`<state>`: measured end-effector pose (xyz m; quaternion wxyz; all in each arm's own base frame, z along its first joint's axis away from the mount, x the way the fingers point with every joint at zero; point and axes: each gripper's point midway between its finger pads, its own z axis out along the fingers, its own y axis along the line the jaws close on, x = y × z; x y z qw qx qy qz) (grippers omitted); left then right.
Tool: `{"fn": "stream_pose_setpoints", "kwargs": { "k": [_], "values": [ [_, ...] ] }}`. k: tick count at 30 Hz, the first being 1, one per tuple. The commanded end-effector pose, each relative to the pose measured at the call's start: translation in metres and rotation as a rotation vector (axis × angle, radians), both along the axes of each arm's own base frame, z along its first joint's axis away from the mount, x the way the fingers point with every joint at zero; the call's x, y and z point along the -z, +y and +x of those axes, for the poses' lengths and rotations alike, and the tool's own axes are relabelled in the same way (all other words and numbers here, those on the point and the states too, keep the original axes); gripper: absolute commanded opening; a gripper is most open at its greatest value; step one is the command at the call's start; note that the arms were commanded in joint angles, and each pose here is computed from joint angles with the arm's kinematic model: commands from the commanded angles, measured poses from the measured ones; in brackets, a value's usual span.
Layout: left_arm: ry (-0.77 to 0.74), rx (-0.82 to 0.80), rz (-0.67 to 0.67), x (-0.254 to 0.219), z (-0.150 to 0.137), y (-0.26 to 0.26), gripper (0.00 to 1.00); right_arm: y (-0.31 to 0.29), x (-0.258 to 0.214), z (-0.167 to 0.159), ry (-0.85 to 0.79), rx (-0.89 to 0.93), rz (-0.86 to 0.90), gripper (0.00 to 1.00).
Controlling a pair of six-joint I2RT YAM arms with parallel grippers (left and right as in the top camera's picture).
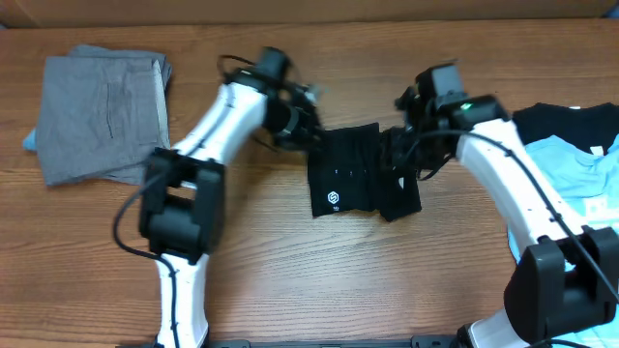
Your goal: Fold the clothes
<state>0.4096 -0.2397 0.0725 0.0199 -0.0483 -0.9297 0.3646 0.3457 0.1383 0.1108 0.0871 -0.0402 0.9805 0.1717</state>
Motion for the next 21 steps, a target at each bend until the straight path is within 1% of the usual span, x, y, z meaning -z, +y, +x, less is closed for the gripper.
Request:
{"fn": "stream_pose_setpoints", "kwargs": {
  "k": [1, 4, 5, 7, 8, 10, 14, 17, 18, 20, 21],
  "values": [
    [-0.068, 0.070, -0.026, -0.022, -0.001, 0.010, 0.21, 0.021, 0.023, -0.022, 0.018, -0.117, 0.019, 0.56],
    [-0.063, 0.176, 0.020, -0.015, -0.022, 0.017, 0.20, 0.029, 0.044, -0.032, 0.021, -0.163, 0.002, 0.44],
    [-0.064, 0.214, 0.045, -0.012, -0.029, 0.018, 0.20, 0.027, 0.051, -0.032, 0.023, -0.141, -0.020, 0.39],
    [-0.065, 0.274, 0.112, -0.003, -0.040, 0.018, 0.21, 0.008, 0.064, -0.025, 0.026, 0.004, -0.113, 0.26],
    [-0.067, 0.298, 0.142, 0.000, -0.044, 0.018, 0.22, -0.007, 0.070, -0.019, 0.018, 0.096, -0.175, 0.22],
    [-0.072, 0.340, 0.219, 0.011, -0.051, 0.019, 0.22, -0.035, 0.074, -0.007, -0.008, 0.245, -0.263, 0.22],
    [-0.070, 0.395, 0.295, 0.027, -0.065, 0.015, 0.24, -0.060, 0.071, 0.017, -0.059, 0.357, -0.248, 0.22],
    [-0.057, 0.399, 0.343, 0.039, -0.071, 0.017, 0.24, -0.067, 0.068, 0.027, -0.070, 0.391, -0.190, 0.22],
    [-0.045, 0.389, 0.365, 0.043, -0.073, 0.020, 0.22, -0.067, 0.068, 0.028, -0.067, 0.391, -0.172, 0.22],
    [-0.018, 0.365, 0.399, 0.045, -0.075, 0.026, 0.18, -0.064, 0.065, 0.027, -0.057, 0.359, -0.138, 0.22],
    [-0.010, 0.357, 0.399, 0.045, -0.075, 0.028, 0.18, -0.060, 0.063, 0.026, -0.050, 0.331, -0.116, 0.22]
  ]
}}
